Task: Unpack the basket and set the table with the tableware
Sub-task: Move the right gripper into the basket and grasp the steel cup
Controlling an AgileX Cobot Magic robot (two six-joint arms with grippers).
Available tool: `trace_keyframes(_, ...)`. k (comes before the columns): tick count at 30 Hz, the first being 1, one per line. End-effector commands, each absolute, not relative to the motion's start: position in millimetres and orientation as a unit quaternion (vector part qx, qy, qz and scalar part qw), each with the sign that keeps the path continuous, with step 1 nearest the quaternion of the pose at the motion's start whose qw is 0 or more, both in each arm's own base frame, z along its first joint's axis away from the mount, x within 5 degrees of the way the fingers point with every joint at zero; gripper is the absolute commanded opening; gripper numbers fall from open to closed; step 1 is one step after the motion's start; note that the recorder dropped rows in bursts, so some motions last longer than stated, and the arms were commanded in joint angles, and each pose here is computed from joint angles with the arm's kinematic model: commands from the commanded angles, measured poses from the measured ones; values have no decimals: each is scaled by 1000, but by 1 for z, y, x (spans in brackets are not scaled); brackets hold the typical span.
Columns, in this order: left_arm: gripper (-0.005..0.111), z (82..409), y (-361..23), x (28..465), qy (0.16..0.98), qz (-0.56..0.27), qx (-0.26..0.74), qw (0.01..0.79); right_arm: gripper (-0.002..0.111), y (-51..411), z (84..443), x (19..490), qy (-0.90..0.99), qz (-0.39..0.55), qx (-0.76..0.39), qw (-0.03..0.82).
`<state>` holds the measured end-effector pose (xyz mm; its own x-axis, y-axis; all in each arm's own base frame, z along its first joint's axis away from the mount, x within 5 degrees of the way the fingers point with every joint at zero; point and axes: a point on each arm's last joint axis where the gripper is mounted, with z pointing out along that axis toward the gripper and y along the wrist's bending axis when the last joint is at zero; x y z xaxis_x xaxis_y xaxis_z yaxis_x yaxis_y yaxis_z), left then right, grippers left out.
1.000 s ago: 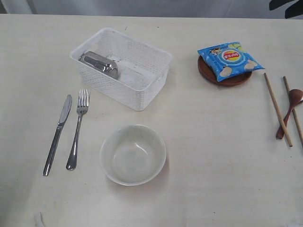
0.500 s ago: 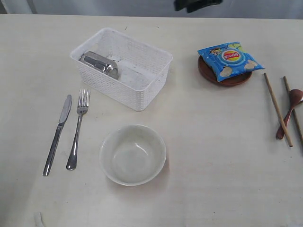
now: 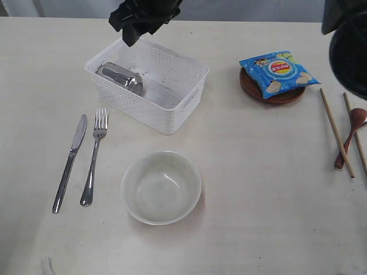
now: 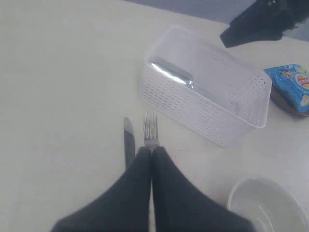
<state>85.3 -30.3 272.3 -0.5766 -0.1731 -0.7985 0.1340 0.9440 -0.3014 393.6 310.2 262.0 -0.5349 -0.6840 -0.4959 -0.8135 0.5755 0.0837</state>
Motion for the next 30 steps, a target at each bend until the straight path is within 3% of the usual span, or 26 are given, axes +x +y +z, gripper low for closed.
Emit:
trace_keyframes(1, 0, 272, -31, 84, 870, -174, -9, 461, 56, 330, 257, 389, 838, 143, -483, 210)
trace_keyframes(14, 0, 272, -31, 84, 870, -173, -8, 461, 56, 351, 220, 384, 828, 113, -516, 187)
trace_keyframes(20, 0, 272, -31, 84, 870, -173, -8, 461, 70, 359, 205, 389, 826, 115, -513, 205)
trace_keyframes(30, 0, 272, -31, 84, 870, -173, -8, 461, 69, 367, 159, 402, 824, 92, -514, 218)
